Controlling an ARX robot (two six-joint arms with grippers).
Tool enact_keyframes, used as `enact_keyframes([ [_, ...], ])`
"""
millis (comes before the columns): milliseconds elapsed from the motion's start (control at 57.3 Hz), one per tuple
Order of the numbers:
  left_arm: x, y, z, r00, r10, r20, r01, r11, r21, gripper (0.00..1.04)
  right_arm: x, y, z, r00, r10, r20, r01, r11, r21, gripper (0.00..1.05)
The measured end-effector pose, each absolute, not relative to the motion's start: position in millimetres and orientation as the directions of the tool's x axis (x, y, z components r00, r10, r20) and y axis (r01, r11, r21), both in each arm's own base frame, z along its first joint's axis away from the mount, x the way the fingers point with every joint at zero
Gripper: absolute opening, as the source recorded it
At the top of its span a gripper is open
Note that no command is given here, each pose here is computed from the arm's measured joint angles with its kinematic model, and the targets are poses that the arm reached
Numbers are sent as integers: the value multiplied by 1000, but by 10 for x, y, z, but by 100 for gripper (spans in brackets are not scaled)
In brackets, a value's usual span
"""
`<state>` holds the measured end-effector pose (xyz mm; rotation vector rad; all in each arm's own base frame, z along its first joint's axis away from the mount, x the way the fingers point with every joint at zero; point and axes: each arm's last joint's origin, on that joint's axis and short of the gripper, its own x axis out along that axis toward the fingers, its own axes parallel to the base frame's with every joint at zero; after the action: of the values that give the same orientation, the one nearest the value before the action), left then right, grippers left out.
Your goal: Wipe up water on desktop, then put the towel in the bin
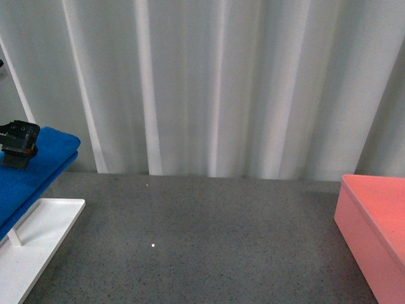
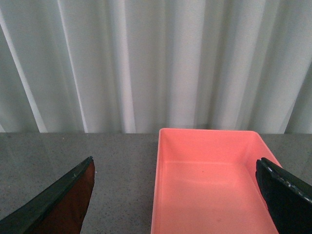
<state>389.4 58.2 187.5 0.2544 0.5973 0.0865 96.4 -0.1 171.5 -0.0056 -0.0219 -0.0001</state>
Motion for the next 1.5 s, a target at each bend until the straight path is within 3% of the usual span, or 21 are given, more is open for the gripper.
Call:
enact_keyframes([
  [524,4078,635,1511,813,201,-546,-48,958,281,98,964,-1,1715,1000,0,22,0,1000,-6,98],
  [821,4046,578,1431,803,142,-579,-32,980,196,98,964,-1,1715,1000,0,22,0,1000,-6,98],
  [1152,4018,532,1457,795,155,-586,-42,979,202,47,964,-1,1715,1000,0,22,0,1000,-6,98],
  [1344,3972,446,1650,830,87,-550,-1,988,155,17,964,-1,1715,1000,0,22,0,1000,-6,98],
  [1502,3910,305,1861,857,34,-514,40,990,132,8,964,-1,1715,1000,0,22,0,1000,-6,98],
])
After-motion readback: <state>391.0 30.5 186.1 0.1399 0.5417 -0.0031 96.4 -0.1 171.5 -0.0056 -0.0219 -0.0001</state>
